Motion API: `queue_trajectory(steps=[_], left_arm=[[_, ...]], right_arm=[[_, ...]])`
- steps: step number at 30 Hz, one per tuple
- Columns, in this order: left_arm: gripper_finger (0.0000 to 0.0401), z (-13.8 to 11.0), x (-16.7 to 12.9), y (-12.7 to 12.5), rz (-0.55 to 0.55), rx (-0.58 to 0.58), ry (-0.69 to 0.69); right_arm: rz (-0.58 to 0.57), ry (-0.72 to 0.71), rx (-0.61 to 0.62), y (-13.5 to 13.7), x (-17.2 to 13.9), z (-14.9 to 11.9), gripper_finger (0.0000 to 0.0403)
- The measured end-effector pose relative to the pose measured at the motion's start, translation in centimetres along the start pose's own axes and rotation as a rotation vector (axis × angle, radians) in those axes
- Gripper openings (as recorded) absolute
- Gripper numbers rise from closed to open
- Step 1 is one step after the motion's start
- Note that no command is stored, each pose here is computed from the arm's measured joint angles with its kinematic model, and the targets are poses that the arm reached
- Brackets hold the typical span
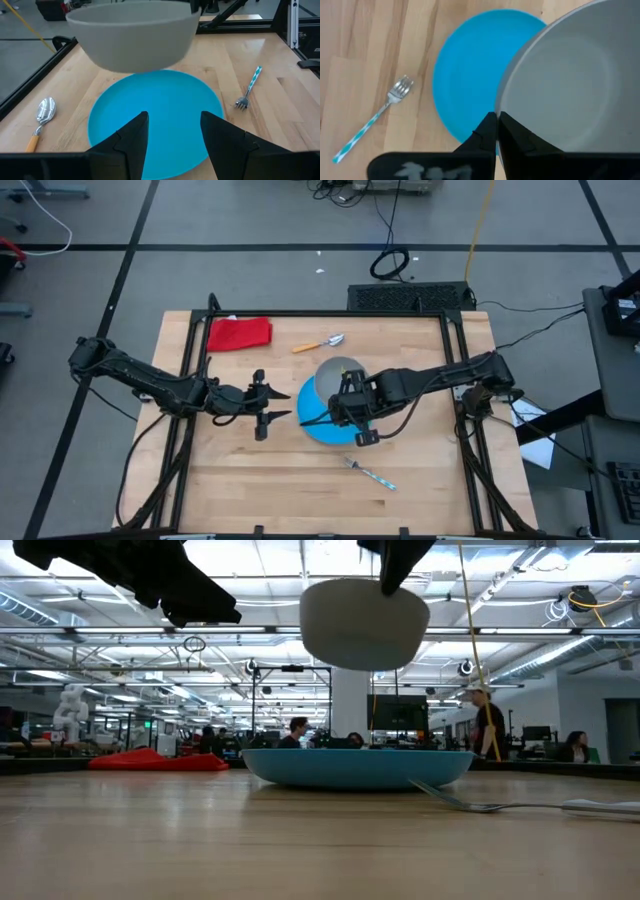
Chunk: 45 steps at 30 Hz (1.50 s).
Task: Set table place
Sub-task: Put the gray bowl on top of the blue plate
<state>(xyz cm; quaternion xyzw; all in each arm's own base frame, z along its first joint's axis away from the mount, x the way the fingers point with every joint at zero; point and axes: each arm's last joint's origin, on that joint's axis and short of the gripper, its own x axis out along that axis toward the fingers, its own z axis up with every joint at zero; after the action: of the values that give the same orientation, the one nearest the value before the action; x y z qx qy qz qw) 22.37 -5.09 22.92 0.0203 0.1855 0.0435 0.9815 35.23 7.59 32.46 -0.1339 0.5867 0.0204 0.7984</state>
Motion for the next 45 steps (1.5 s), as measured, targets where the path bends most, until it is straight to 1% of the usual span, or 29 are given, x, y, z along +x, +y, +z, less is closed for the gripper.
queue_trajectory(steps=[3, 10, 15, 20, 28, 34, 45], left_arm=[[0.0186, 0.0, 0.0, 0.0, 0.000, 0.000, 0.000], [0.0186, 0.0, 0.0, 0.0, 0.000, 0.002, 0.000], [0.0186, 0.0, 0.0, 0.0, 0.000, 0.005, 0.000], [0.0186, 0.0, 0.0, 0.0, 0.000, 0.005, 0.000], [0.0186, 0.0, 0.0, 0.0, 0.000, 0.005, 0.000], [0.0186, 0.0, 0.0, 0.0, 0.001, 0.004, -0.001], [0.0186, 0.0, 0.0, 0.0, 0.001, 0.003, -0.001]], right_arm=[[0.034, -0.001, 0.013, -0.1, 1.2, -0.1, 0.0000], [0.034, 0.024, 0.048, -0.5, 3.7, -0.7, 0.0000], [0.079, -0.023, 0.065, -0.4, 5.3, -0.6, 0.0000], [0.080, -0.052, 0.084, -0.1, 6.5, -0.6, 0.0000], [0.081, -0.057, 0.113, 0.2, 7.9, -1.1, 0.0000], [0.081, -0.047, 0.120, 0.3, 8.8, -1.5, 0.0000], [0.081, -0.071, 0.124, 0.6, 9.9, -1.8, 0.0000]])
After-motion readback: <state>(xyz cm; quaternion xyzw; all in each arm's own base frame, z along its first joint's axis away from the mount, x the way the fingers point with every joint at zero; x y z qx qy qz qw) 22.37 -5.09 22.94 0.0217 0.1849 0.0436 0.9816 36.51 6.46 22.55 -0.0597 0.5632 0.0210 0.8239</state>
